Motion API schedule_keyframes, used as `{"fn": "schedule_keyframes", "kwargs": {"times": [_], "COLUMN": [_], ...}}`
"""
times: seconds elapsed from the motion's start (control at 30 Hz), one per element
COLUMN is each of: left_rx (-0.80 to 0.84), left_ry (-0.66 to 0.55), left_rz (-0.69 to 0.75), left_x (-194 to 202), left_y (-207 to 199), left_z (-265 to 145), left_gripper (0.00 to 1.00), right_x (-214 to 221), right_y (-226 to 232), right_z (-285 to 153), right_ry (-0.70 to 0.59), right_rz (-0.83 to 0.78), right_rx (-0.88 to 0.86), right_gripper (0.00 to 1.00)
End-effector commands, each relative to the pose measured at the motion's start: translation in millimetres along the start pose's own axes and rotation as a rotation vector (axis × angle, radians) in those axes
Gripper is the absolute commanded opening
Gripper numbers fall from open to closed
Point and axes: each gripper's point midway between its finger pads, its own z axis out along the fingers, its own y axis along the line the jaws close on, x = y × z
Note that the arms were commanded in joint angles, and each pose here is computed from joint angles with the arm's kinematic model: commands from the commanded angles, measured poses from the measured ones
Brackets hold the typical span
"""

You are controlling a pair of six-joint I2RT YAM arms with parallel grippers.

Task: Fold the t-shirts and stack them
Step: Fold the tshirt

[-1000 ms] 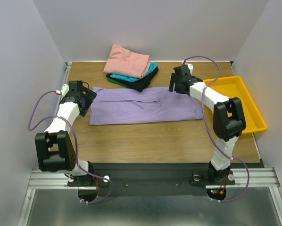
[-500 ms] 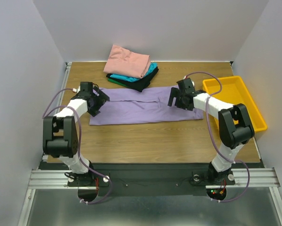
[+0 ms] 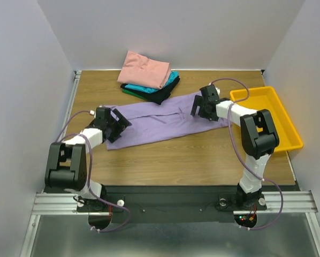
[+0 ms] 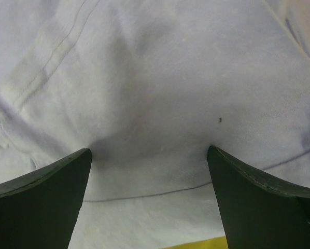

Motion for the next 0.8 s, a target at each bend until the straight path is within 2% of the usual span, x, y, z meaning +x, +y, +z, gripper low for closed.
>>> {"fn": "schedule_keyframes", "kwargs": {"times": [0.0,0.17,0.33,0.47,0.57,0.67,0.7,0.77], "left_rx": [-0.183,-0.117,-0.059,0.034,0.129,0.182,0.136,0.145], "left_ry": [0.238,0.329,0.36,0.387,0.384,0.304,0.244,0.171], "left_rz": [-0.042,-0.049,-0.076,-0.079,-0.06,-0.035,-0.025,-0.006], "left_x": [95.9,144.9,175.3,196.0,199.4,180.3,169.4,149.7], "left_y": [68.3,63.1,56.4,39.4,15.0,-10.4,-4.0,-18.0], "left_z": [-24.4,-48.8,-75.0,-94.9,-111.3,-126.5,-125.1,-135.0], "left_gripper": [0.98,0.98,0.98,0.98,0.98,0.98,0.98,0.98], "right_x": [-18.6,-33.9,-63.7,-78.2,-80.4,-92.4,-97.3,-116.3], "right_y": [-10.8,-11.8,-4.2,-6.7,1.9,17.2,20.7,34.7], "right_z": [29.3,52.0,77.7,82.2,79.0,51.5,42.3,5.7], "right_ry": [-0.019,-0.037,-0.073,-0.109,-0.109,-0.132,-0.145,-0.202], "right_rz": [-0.028,-0.115,-0.139,-0.146,-0.154,-0.169,-0.175,-0.199], "right_rx": [0.002,0.002,-0.029,-0.004,-0.049,-0.136,-0.157,-0.226], "right_gripper": [0.99,0.99,0.99,0.99,0.99,0.99,0.99,1.0]}}
